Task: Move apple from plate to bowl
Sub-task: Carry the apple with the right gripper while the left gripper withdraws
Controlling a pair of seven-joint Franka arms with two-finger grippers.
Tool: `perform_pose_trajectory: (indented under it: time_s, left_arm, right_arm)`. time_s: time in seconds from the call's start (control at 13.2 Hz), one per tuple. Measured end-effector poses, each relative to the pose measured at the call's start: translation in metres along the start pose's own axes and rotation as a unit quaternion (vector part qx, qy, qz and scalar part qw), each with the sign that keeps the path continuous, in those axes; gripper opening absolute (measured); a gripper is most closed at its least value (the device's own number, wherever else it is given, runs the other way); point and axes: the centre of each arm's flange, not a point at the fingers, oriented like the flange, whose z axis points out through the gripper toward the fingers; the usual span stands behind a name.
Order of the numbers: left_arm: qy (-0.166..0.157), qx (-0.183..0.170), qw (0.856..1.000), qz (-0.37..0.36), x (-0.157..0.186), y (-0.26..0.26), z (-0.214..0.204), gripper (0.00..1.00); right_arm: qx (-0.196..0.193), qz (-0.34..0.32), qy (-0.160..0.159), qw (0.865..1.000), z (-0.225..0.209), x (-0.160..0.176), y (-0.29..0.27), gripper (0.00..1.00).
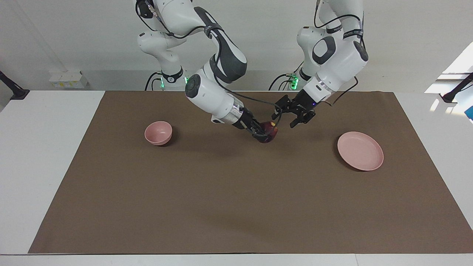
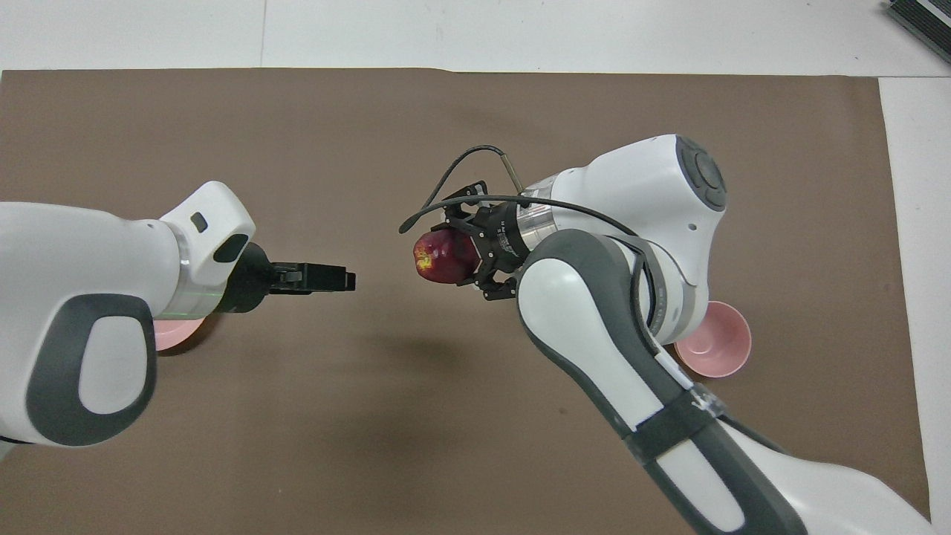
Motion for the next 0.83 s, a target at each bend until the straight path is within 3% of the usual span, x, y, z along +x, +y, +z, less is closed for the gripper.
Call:
perform_pose_trajectory:
  time_s: [0.15, 0.3, 0.53, 0.83]
  left_arm:
    - [0.011, 0.068, 0.998, 0.015, 0.012, -0.025, -0.04, 1.0]
    - [0.03, 0.124, 0.991, 0.029, 0.022, -0.04, -0.074, 1.0]
    - [0.03, 0.169, 0.984, 0.054, 0.033, -0.058, -0.135, 1.0]
    - [0.015, 0.193, 0.979, 0.068, 0.031, -0.075, -0.202, 1.0]
  right_arm:
    - [-0.027, -0.066, 0.047, 0.996, -0.02, -0.004, 0.005, 0.74]
    - [-0.069, -0.136, 0.092, 0.984, -0.029, -0.004, 0.011, 0.74]
    - [-0.151, -0.247, 0.139, 0.947, -0.04, 0.015, 0.024, 0.74]
    - [-0.25, -0.363, 0.163, 0.883, -0.072, 0.064, 0.043, 0.74]
